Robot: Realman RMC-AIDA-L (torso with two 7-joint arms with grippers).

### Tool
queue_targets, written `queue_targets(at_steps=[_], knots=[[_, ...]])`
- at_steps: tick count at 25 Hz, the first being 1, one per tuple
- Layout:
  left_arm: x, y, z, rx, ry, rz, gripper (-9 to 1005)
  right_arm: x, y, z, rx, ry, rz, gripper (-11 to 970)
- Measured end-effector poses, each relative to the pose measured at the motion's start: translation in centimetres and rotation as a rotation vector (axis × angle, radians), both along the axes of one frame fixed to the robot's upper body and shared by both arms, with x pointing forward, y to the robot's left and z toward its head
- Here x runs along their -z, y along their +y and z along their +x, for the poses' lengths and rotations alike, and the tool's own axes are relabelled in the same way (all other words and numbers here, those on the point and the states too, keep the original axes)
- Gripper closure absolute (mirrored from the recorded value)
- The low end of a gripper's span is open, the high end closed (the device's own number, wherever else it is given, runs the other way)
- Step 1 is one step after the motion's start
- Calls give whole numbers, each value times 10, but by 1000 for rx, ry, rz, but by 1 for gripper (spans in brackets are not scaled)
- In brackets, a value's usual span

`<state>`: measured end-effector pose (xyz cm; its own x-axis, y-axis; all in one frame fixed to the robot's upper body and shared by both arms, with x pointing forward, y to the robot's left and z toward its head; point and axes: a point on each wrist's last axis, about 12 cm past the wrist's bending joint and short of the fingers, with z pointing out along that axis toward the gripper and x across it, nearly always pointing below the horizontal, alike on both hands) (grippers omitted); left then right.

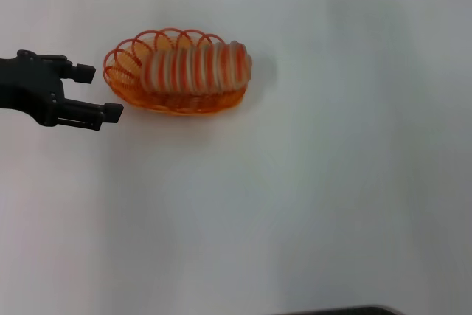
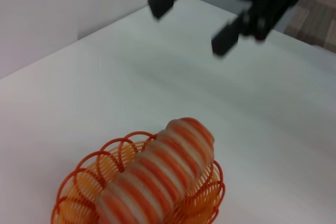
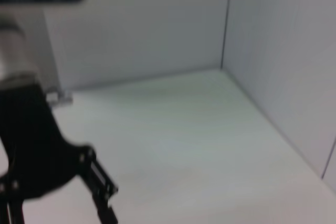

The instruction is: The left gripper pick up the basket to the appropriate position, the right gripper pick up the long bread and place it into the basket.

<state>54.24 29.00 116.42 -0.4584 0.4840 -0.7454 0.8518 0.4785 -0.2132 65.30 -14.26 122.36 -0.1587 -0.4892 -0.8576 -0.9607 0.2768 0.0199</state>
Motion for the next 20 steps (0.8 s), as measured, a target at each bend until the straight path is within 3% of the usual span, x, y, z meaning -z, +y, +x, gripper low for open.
queue_targets(at_steps=[10, 20], knots=[[2, 0, 0, -22, -18, -37, 108, 7, -69, -25, 63, -84, 319, 180], [5, -3, 0, -29, -16, -55, 109, 49, -147, -68, 300, -113, 486, 182]])
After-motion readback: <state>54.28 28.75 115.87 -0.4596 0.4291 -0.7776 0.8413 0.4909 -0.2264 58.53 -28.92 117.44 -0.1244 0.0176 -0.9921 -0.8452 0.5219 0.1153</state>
